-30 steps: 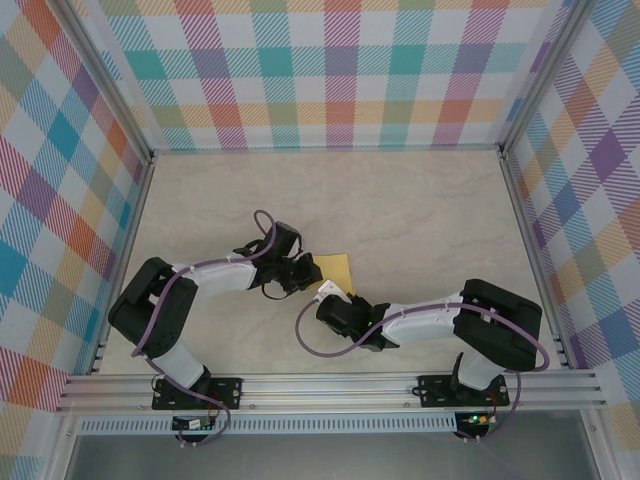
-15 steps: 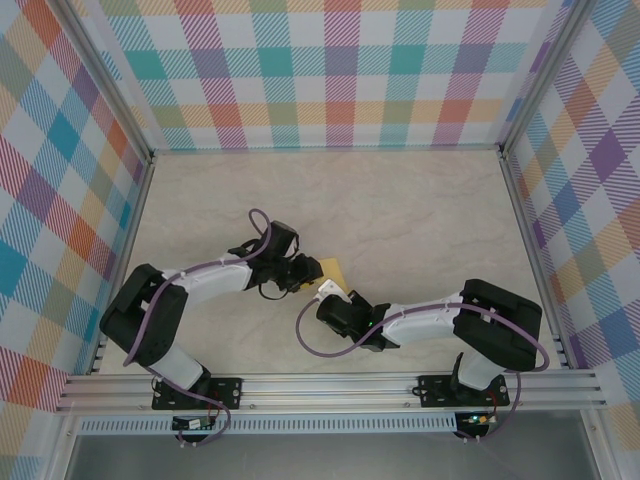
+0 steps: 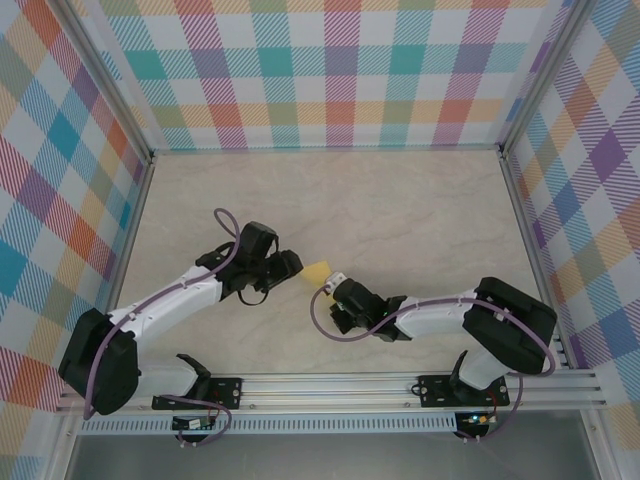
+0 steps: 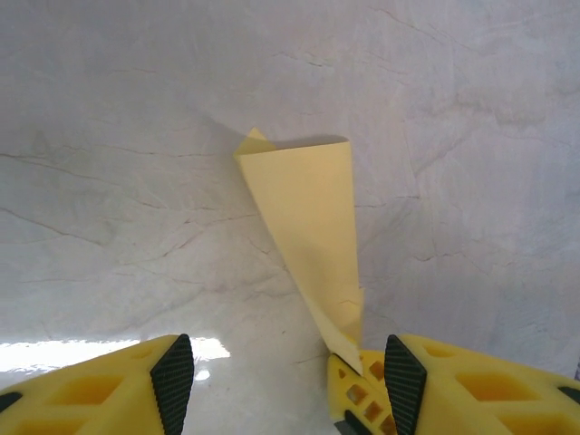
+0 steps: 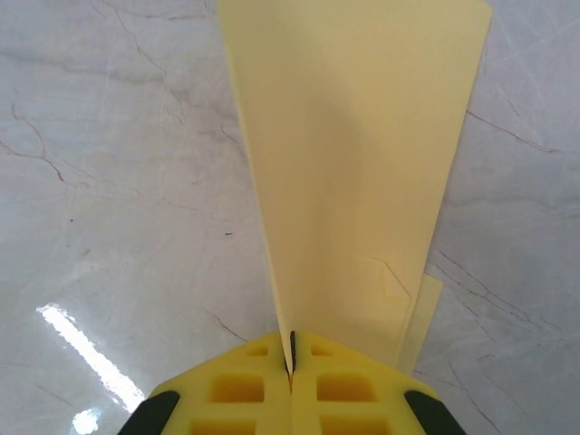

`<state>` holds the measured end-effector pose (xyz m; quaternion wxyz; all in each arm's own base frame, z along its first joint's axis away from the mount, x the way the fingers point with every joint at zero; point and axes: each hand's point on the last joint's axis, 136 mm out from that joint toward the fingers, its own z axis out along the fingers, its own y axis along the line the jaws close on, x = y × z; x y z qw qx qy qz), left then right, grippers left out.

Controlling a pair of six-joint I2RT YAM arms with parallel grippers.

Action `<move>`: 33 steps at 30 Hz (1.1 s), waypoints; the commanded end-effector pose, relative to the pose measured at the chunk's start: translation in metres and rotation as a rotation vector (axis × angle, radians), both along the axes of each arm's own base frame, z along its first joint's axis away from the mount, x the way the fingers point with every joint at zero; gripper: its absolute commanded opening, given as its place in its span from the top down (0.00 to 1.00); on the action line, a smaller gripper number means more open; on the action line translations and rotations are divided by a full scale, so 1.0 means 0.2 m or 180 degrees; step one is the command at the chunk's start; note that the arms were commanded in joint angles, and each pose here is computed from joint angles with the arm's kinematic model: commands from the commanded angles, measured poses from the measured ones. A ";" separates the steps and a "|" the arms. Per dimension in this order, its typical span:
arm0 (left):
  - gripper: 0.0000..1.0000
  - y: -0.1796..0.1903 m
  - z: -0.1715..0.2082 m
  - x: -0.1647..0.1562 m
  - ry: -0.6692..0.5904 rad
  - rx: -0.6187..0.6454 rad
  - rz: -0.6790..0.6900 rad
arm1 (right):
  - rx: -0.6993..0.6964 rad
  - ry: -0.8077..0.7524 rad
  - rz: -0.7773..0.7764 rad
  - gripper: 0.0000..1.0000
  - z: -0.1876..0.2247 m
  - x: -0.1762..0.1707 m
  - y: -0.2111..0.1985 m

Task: Fold a paper plane with a square sheet of paper (pick it up from the middle)
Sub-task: Fold the wing for the fifth time at the center of the table.

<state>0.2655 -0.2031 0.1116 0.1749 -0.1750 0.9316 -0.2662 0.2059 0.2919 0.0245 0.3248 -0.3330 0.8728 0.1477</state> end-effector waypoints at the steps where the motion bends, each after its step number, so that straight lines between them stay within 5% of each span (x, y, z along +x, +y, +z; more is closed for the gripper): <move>1: 0.40 0.07 -0.05 -0.04 0.0126 0.0098 0.0117 | 0.0476 0.0294 0.0121 0.99 0.05 -0.05 0.07; 33: 0.40 0.02 -0.16 -0.06 0.0274 0.0001 0.0027 | 0.1590 0.1567 -0.0223 1.00 0.10 0.01 0.03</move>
